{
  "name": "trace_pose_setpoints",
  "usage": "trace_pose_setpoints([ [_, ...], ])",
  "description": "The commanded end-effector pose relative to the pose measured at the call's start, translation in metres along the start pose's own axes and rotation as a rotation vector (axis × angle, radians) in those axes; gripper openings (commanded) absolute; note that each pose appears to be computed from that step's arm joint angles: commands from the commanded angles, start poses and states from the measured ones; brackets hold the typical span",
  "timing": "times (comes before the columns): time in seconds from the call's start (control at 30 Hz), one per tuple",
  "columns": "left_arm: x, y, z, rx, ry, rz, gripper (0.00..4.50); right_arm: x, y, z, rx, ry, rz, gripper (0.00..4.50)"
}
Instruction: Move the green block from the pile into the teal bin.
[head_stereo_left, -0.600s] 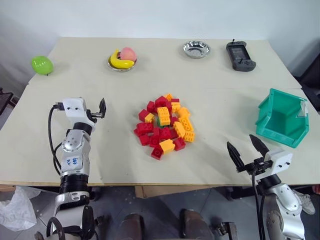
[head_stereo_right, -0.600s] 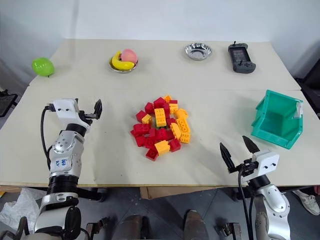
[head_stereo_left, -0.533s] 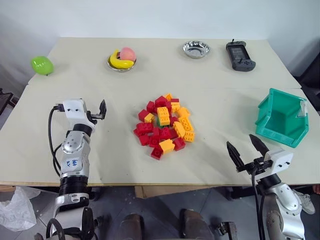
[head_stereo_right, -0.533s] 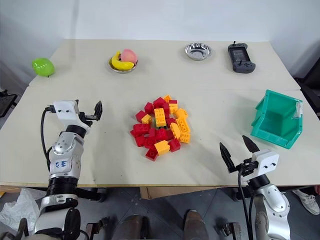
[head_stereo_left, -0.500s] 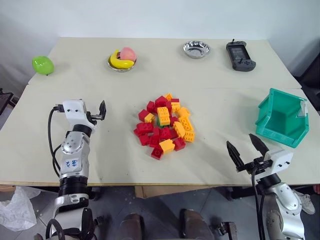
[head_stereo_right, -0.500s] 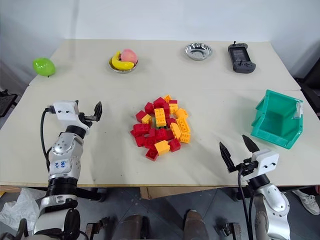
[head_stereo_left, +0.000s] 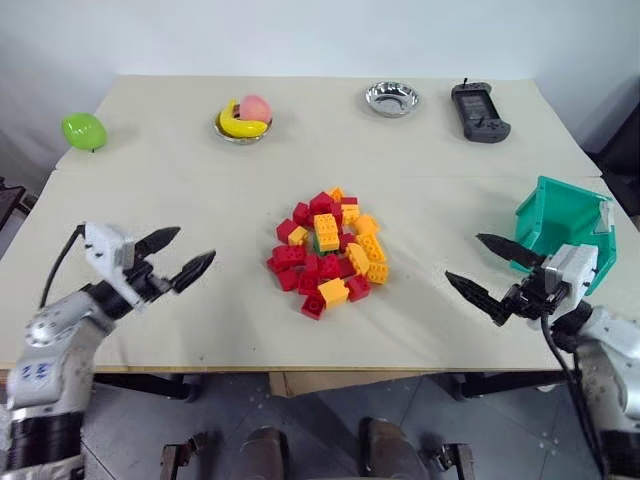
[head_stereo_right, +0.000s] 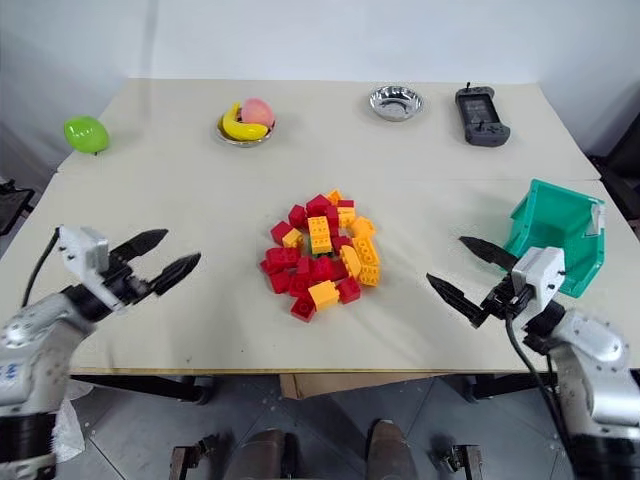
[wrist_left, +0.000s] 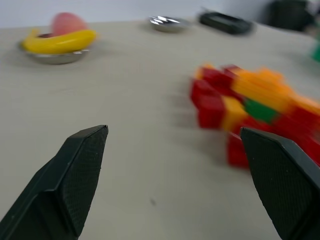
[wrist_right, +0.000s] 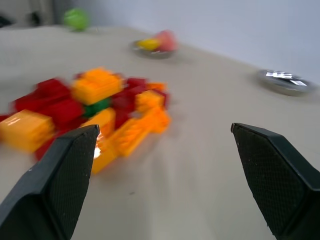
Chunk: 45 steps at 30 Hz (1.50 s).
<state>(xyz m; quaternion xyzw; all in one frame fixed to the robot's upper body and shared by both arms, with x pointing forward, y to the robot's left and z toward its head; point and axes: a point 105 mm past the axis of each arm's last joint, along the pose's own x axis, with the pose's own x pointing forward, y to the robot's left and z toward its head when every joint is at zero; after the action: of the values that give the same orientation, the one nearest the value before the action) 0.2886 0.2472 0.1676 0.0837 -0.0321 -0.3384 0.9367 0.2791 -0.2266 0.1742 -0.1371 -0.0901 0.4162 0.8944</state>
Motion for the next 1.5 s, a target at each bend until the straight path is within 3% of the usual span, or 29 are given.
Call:
trace_pose_setpoints([
  [0.03, -0.015, -0.008, 0.002, 0.129, 0.074, -0.114, 4.5, -0.002, -0.001, 0.008, -0.016, 0.024, 0.131, 4.45],
  [0.2, -0.016, -0.036, -0.001, 0.144, 0.109, -0.271, 4.5, 0.01, 0.002, -0.012, -0.03, 0.188, 0.215, 4.45],
  [0.33, -0.013, -0.042, -0.003, 0.151, 0.105, -0.269, 4.5, 0.018, 0.002, -0.011, 0.009, 0.146, 0.193, 4.45],
  [0.43, -0.014, -0.037, -0.006, 0.148, 0.103, -0.226, 4.5, 0.021, 0.005, -0.009, -0.002, 0.115, 0.186, 3.92],
  [0.6, -0.015, -0.043, -0.008, 0.131, 0.098, -0.242, 4.5, 0.035, 0.014, 0.001, -0.007, 0.042, 0.204, 2.18],
  [0.8, -0.009, -0.064, -0.009, 0.113, 0.075, -0.327, 4.5, 0.086, 0.039, 0.018, -0.016, -0.054, 0.289, 0.05],
  [1.0, 0.002, -0.064, -0.004, 0.109, 0.018, -0.309, 4.5, 0.169, 0.085, 0.007, 0.008, 0.022, 0.41, 0.05],
  [1.17, 0.013, -0.066, 0.0, 0.114, -0.016, -0.314, 4.5, 0.216, 0.088, 0.0, -0.006, 0.12, 0.333, 0.05],
  [1.4, 0.017, -0.071, -0.005, 0.099, -0.027, -0.314, 4.5, 0.247, 0.022, 0.005, -0.011, 0.165, 0.016, 0.05],
  [1.5, 0.018, -0.064, -0.007, 0.095, -0.029, -0.279, 4.5, 0.25, 0.005, 0.001, -0.034, 0.209, -0.035, 0.05],
])
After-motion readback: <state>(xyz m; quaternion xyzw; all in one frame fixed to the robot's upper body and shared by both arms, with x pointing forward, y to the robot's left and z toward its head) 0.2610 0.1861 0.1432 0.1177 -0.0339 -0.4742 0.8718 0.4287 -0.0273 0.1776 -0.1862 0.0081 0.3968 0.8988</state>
